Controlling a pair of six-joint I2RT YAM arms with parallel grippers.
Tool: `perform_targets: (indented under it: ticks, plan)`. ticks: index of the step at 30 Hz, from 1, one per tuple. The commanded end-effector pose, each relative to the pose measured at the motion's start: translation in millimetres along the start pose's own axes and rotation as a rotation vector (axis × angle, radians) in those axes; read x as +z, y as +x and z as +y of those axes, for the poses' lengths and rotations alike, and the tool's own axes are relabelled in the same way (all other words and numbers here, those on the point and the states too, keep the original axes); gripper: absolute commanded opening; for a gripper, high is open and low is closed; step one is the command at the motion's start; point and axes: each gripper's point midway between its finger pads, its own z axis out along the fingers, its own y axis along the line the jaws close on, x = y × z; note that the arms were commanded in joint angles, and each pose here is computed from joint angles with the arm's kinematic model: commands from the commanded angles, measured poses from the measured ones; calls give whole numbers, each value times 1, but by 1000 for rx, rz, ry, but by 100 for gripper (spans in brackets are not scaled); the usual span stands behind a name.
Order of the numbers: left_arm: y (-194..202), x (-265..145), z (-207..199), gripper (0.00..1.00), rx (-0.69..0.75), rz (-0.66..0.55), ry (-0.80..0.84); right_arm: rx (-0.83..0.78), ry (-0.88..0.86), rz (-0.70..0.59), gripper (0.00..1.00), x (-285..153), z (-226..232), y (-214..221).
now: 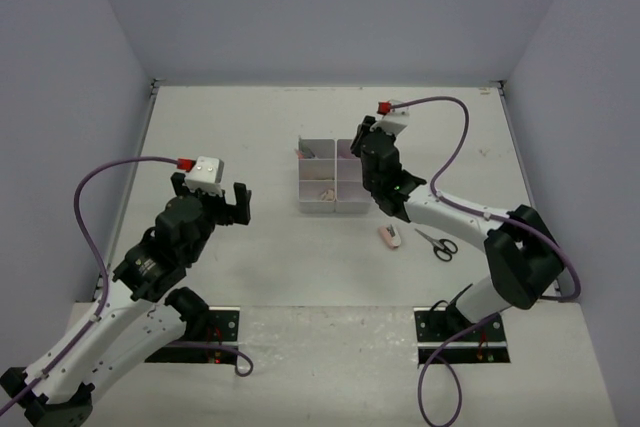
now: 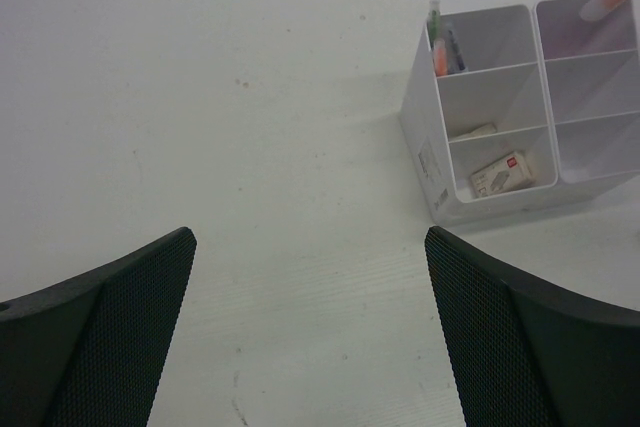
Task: Sort the stationery into containers
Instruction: Place the pen in the storage box.
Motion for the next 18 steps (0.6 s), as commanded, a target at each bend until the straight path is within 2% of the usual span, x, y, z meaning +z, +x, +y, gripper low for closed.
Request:
perform_targets:
  ticks: [1, 8, 11, 13, 15, 16, 18]
  plan:
    - [-8, 2, -1, 100, 2, -38, 9, 63, 37, -23, 0, 2, -6, 1]
    - [-8, 2, -1, 100, 3, -36, 9, 42, 37, 20, 1, 4, -9, 22]
    - [-8, 2, -1, 100, 2, -38, 11, 26, 37, 27, 11, 5, -10, 28]
    - [-9, 1, -1, 100, 2, -39, 11, 15, 39, 33, 14, 6, -10, 30]
    - [-8, 1, -1, 100, 1, -37, 11, 9, 37, 35, 21, 5, -10, 28]
    - [-9, 1, -1, 100, 1, -40, 11, 11, 35, 35, 35, 4, -10, 27]
    - [-8, 1, -1, 100, 1, -40, 10, 16, 15, 37, 48, -1, -8, 21]
